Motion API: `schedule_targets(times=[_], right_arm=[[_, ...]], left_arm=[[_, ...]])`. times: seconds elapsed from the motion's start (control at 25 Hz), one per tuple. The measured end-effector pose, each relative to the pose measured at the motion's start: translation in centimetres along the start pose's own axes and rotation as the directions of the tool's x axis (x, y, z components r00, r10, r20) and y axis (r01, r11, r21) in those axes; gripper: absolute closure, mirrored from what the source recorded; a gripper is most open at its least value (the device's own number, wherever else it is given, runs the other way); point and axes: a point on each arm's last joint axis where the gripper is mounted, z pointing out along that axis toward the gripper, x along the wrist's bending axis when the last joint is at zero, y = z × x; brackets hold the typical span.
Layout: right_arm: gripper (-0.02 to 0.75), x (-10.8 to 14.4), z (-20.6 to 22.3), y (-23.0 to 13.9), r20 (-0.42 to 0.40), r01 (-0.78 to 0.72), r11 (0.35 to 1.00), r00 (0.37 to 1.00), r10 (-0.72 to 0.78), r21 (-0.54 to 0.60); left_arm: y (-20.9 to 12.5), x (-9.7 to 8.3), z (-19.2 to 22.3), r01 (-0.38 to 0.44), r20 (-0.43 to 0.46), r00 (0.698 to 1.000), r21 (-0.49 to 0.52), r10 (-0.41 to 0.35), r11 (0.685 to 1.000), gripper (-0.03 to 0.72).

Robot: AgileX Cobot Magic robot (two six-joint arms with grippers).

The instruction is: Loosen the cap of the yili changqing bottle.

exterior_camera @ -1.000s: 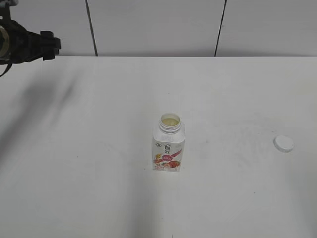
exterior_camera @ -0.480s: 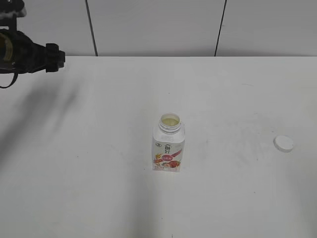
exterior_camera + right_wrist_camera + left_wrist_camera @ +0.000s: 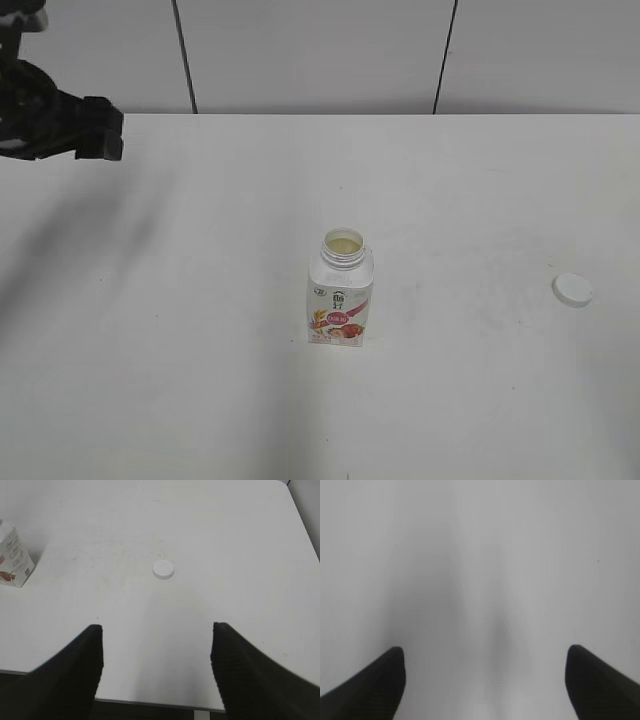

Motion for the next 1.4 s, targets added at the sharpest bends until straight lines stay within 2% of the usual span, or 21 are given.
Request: schedule_targets(times=[0.2,0.32,0.52,0.76,0.84,1.2,1.4], right_arm=[[0.204,0.0,0.0,0.0,0.0,0.0,1.0,1.0,0.0,0.0],[0.204,0.0,0.0,0.0,0.0,0.0,1.0,1.0,0.0,0.0],[0.204,0.0,0.0,0.0,0.0,0.0,1.0,1.0,0.0,0.0],[0.204,0.0,0.0,0.0,0.0,0.0,1.0,1.0,0.0,0.0],[0.204,0.0,0.0,0.0,0.0,0.0,1.0,1.0,0.0,0.0],[0.204,0.0,0.0,0.0,0.001,0.0,1.0,1.0,0.0,0.0],[0.204,0.0,0.0,0.0,0.001,0.0,1.0,1.0,0.0,0.0]], left_arm=[[-1.2,0.8,-4.9,0.032,-0.046,0.999,0.145,-0.025,0.989,0.097],[-2.3,1.3,-8.1,0.043,-0.066,0.997,0.17,-0.032,0.984,0.098],[-4.0,2.2,-14.4,0.043,-0.071,0.997,0.025,-0.041,0.999,0.098],[-8.7,3.3,-19.3,0.053,-0.115,0.992,0.019,-0.05,0.998,0.098],[-10.3,3.7,-21.0,0.052,-0.121,0.991,-0.039,-0.057,0.998,0.098],[-16.7,4.9,-25.6,0.08,-0.123,0.987,-0.206,-0.107,0.975,0.1],[-19.8,5.0,-27.6,0.099,-0.081,0.989,-0.266,-0.124,0.959,0.102]])
